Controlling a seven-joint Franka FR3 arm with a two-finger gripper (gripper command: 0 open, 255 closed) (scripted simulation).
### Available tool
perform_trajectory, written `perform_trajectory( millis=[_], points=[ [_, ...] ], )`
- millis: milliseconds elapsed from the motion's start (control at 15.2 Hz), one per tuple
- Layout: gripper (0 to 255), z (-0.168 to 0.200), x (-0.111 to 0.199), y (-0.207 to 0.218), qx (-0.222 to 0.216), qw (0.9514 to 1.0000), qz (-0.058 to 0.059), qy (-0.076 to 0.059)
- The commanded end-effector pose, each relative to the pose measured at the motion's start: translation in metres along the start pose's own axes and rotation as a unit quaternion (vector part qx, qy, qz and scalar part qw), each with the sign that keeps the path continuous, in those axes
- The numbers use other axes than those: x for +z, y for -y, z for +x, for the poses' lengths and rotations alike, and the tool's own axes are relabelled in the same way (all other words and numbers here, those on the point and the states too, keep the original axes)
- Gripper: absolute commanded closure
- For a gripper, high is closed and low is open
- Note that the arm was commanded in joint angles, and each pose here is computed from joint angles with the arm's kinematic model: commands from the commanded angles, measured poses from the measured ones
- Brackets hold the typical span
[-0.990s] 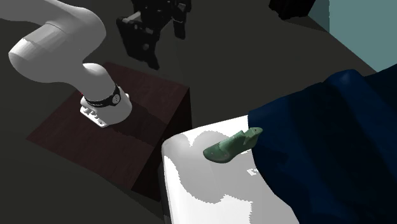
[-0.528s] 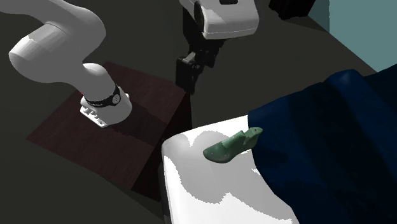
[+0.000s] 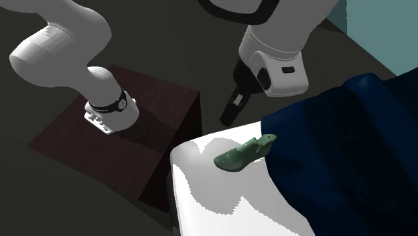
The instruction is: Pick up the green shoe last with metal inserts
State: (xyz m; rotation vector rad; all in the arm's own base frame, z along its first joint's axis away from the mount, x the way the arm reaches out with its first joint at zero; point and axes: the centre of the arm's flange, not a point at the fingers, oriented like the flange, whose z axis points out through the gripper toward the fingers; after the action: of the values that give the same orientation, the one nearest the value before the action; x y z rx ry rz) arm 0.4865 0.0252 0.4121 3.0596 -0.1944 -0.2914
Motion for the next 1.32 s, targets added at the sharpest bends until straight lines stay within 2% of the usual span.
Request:
perform_trajectory(
  millis=[0, 528, 1056, 1188, 1254],
  points=[
    [0, 0.025, 0.021, 0.011, 0.0, 0.9999, -0.012, 0.011],
    [0, 0.106, 0.102, 0.04, 0.001, 0.9969, -0.058, 0.054],
    [0, 0.115, 0.142, 0.043, 0.001, 0.9968, -0.058, 0.054],
    [0, 0.115, 0.142, 0.043, 0.001, 0.9968, -0.058, 0.054],
    [255, 0.115, 0.142, 0.043, 0.001, 0.9968, -0.058, 0.054]
  ],
)
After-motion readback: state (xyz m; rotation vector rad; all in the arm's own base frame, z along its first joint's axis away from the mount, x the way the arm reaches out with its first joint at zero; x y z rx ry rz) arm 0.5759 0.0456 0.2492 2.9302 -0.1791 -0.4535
